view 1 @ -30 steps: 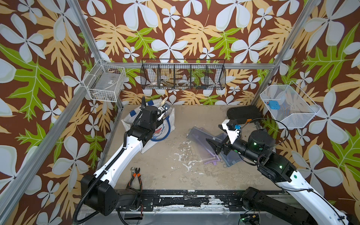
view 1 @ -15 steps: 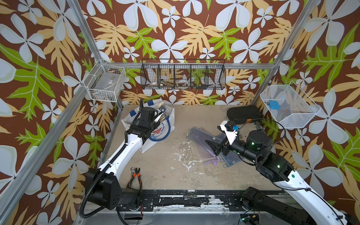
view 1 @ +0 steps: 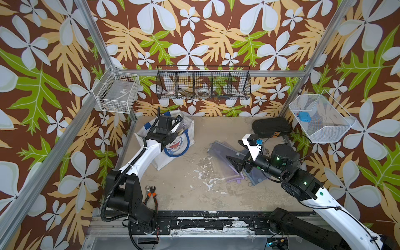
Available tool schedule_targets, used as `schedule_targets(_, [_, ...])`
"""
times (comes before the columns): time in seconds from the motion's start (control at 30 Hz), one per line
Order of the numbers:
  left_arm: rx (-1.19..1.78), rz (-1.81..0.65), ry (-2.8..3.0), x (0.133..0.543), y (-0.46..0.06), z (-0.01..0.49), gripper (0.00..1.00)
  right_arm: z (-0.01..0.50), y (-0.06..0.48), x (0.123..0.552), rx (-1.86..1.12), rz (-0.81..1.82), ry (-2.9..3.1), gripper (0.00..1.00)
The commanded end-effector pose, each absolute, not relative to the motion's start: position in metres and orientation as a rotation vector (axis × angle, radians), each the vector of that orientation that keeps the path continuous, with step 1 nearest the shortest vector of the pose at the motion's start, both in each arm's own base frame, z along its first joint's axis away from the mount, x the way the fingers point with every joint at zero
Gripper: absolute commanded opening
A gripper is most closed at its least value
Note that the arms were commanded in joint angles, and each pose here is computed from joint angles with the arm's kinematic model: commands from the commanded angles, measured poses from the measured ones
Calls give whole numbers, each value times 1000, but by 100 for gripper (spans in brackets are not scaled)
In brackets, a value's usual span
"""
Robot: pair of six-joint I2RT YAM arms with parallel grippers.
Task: Put the pencil pouch into the canvas bag
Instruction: Place the pencil case in the canvas bag.
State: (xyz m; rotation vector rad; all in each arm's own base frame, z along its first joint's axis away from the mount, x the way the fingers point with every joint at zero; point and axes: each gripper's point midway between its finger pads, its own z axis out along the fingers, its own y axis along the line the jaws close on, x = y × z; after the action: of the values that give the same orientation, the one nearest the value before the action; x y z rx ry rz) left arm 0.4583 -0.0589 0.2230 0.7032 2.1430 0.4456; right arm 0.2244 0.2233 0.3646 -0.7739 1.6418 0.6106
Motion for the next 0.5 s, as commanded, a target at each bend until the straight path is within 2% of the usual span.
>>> schedule_targets(0.0, [653,445,2177,458,-51,226,0,378,225,225,-767,623,1593,96])
schedule_targets(0.23, [625,443,2229,456,-47,226,0,378,227,226,-781,619,1591,95])
schedule_targets(0.27, [620,414,2236,456,-50,228,3,379,226,226,-779,615,1588,95])
schedule_targets(0.37, [594,372,2268,456,-53,228,27,382,223,226,-769,604,1581,96])
schedule_targets(0.47, [552,352,2299,456,-54,230,47,382,222,227,-765,601,1581,95])
